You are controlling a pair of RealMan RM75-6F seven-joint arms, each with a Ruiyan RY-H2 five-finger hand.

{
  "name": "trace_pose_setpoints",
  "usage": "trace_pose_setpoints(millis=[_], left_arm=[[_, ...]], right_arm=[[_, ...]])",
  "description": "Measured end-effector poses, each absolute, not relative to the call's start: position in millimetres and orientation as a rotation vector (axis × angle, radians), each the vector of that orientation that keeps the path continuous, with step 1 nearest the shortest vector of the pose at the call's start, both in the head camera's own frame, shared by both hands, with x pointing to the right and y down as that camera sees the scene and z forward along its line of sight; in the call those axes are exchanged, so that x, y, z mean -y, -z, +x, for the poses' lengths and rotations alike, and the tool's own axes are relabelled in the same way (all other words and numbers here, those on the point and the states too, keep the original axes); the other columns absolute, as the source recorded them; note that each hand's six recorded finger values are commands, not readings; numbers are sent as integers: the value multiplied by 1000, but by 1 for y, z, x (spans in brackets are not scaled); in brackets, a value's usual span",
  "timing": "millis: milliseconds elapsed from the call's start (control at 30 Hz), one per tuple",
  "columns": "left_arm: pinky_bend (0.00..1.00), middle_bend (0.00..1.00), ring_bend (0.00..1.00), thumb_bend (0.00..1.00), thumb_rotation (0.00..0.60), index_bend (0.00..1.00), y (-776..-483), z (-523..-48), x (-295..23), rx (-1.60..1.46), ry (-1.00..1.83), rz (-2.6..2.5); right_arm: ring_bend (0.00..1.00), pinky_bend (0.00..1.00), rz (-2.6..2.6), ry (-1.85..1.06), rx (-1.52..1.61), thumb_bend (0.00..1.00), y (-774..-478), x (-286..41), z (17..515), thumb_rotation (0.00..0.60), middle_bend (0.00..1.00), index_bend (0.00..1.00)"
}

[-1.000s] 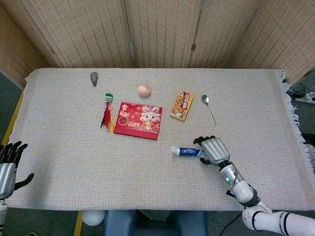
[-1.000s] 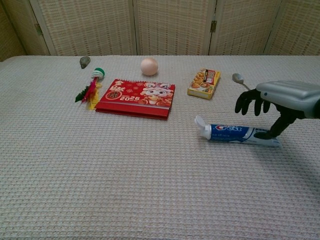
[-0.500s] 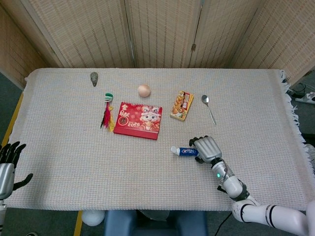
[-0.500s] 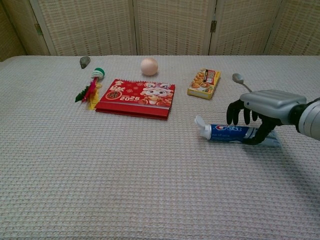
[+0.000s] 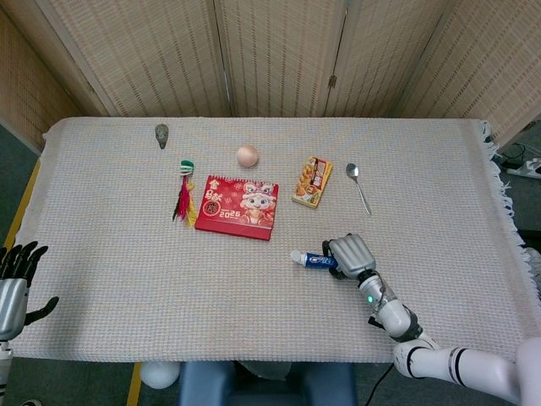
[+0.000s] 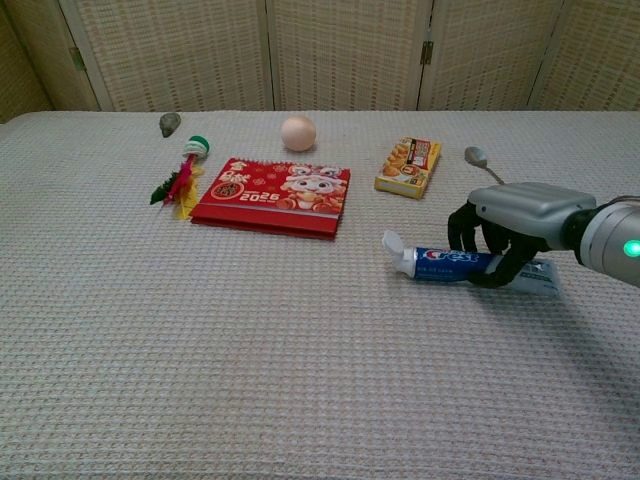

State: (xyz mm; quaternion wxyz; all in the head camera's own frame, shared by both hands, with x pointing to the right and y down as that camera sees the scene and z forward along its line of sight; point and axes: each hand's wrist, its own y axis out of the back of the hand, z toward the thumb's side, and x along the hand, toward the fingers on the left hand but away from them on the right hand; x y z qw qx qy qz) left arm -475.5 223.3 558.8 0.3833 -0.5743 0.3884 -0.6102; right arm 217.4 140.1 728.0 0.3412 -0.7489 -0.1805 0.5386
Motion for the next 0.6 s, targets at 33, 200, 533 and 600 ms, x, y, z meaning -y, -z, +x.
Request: trace_pose_setpoints(millis=[33, 200, 533, 600], left_arm=[[1, 144, 120, 252, 600, 169, -560, -473, -220, -983, 1543, -1475], [105, 227, 203, 258, 600, 182, -565, -457, -201, -953, 1455, -1545], [534, 577, 560, 553, 600, 188, -574, -388, -142, -768, 1143, -1684], [578, 606, 595, 672, 600, 155, -576, -371, -135, -718, 1085, -1707]], right_arm=[[616, 556, -1954, -1394, 465, 704, -726, -139, 216, 600, 559, 629], [635, 589, -1980, -1338, 436, 781, -711, -129, 208, 600, 577, 651], [661, 613, -1968, -1133, 311, 805, -641, -77, 174, 600, 603, 673], [670, 624, -1960, -1092, 291, 811, -627, -67, 165, 600, 611, 682]])
